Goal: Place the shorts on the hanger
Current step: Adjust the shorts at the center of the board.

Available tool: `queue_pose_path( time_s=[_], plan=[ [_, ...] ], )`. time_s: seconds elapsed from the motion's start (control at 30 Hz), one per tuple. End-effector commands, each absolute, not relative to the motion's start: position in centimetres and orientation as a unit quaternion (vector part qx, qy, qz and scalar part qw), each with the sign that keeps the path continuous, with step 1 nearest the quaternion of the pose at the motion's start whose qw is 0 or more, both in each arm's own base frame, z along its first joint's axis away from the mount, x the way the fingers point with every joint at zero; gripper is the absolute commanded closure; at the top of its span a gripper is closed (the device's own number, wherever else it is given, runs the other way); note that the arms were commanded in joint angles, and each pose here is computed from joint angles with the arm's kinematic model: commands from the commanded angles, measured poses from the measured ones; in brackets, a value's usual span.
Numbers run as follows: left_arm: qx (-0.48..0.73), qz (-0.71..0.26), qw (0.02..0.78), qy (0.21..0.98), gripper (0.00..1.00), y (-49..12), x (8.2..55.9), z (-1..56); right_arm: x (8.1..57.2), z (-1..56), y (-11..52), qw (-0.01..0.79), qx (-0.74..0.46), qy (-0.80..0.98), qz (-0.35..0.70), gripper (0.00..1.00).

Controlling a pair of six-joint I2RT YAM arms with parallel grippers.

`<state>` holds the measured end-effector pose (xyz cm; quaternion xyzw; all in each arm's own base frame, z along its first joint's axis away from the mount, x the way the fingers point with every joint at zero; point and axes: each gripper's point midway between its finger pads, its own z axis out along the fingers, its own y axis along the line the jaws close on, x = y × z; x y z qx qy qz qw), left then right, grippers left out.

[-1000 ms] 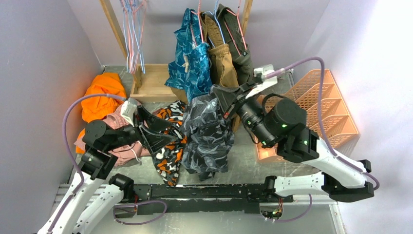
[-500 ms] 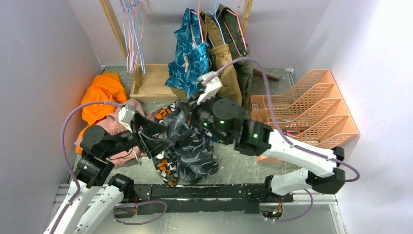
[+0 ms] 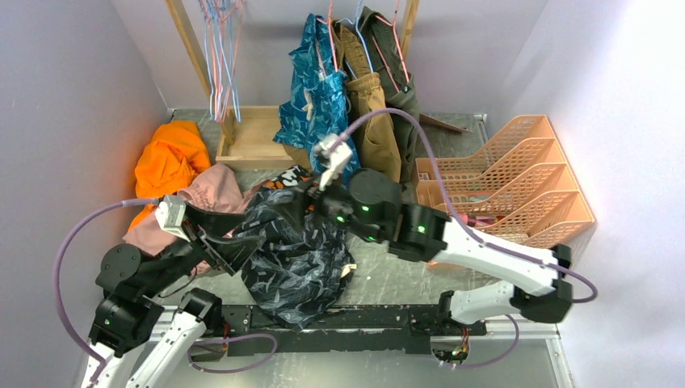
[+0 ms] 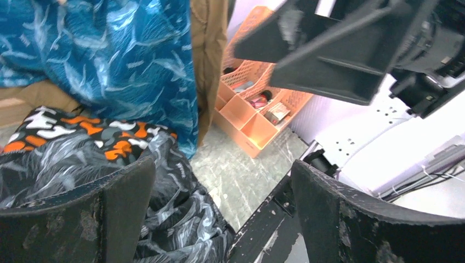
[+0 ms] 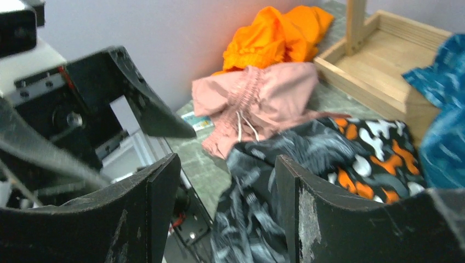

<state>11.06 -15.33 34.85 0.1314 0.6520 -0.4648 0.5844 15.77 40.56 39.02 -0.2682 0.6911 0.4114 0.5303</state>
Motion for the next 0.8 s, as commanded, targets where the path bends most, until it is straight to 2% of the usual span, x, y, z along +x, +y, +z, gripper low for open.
queue_pose_path(
  time_s=[0.0,0.1,0.33,0.53,0.77],
  plan=[
    [0.096,-0.426,0.580,0.687,0.03,-14.3,12.6,33.2,16.3,35.2,35.2,0.534,-0.237,0.731,0.353,0.32],
    [0.097,-0.422,0.567,0.701,0.03,-14.8,13.6,32.1,16.4,30.0,31.9,0.510,-0.208,0.776,0.308,0.35],
    [0.110,-0.421,0.510,0.742,0.05,-17.0,16.6,27.5,15.0,19.8,26.8,0.443,-0.169,0.836,0.274,0.40],
    [0.104,-0.421,0.465,0.772,0.08,-18.3,18.5,24.4,14.6,14.6,26.9,0.359,-0.120,0.866,0.328,0.38],
    [0.089,-0.413,0.459,0.781,0.08,-18.1,18.8,22.9,14.2,12.0,27.6,0.300,-0.065,0.865,0.396,0.34]
  ],
)
